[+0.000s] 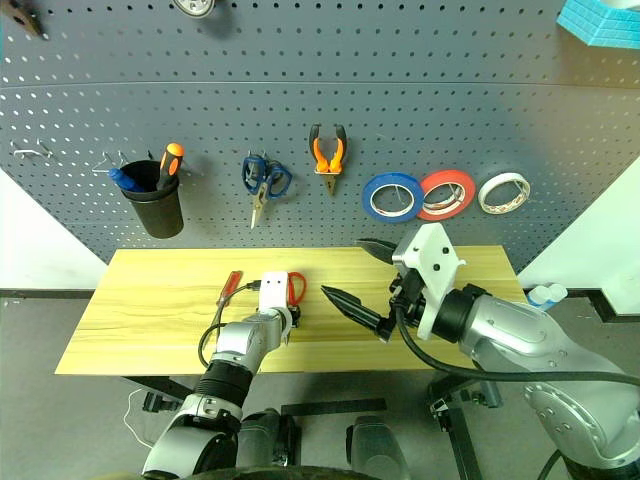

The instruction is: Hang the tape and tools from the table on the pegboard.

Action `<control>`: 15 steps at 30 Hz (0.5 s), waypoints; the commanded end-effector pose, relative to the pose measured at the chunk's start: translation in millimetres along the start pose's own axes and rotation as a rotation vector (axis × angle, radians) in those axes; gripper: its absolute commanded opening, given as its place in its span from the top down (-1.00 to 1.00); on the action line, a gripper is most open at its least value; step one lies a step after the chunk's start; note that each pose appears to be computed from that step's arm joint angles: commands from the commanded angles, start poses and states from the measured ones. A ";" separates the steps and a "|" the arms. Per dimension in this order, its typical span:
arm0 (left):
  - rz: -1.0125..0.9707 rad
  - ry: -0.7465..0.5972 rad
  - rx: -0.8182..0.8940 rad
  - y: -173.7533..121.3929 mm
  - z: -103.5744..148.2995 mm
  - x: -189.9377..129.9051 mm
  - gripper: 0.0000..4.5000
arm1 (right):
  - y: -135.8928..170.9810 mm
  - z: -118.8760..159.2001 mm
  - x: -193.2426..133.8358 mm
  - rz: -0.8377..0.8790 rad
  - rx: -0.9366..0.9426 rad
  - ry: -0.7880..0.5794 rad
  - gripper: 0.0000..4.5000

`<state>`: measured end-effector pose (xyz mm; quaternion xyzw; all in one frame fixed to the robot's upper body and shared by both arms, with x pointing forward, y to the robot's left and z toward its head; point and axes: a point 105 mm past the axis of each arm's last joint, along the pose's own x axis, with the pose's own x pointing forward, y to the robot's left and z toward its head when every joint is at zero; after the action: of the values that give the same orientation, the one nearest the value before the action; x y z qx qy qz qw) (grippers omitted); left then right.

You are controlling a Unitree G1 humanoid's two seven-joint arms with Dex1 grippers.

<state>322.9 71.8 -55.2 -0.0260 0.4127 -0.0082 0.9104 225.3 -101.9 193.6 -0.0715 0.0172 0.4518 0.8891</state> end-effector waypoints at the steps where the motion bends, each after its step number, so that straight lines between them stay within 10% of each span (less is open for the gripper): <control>1: 0.035 0.160 -0.022 3.1 -45.4 5.0 -0.21 | 6.5 11.1 1.6 0.011 -0.041 -0.046 -1.00; 15: 0.074 0.213 0.014 16.4 -60.9 14.2 -0.21 | 11.6 14.5 7.4 -0.008 -0.046 -0.075 -1.00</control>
<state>322.5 73.1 -66.2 -0.0100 0.4265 0.0061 0.9044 225.2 -93.0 196.4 -0.0671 0.0004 0.4446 0.8932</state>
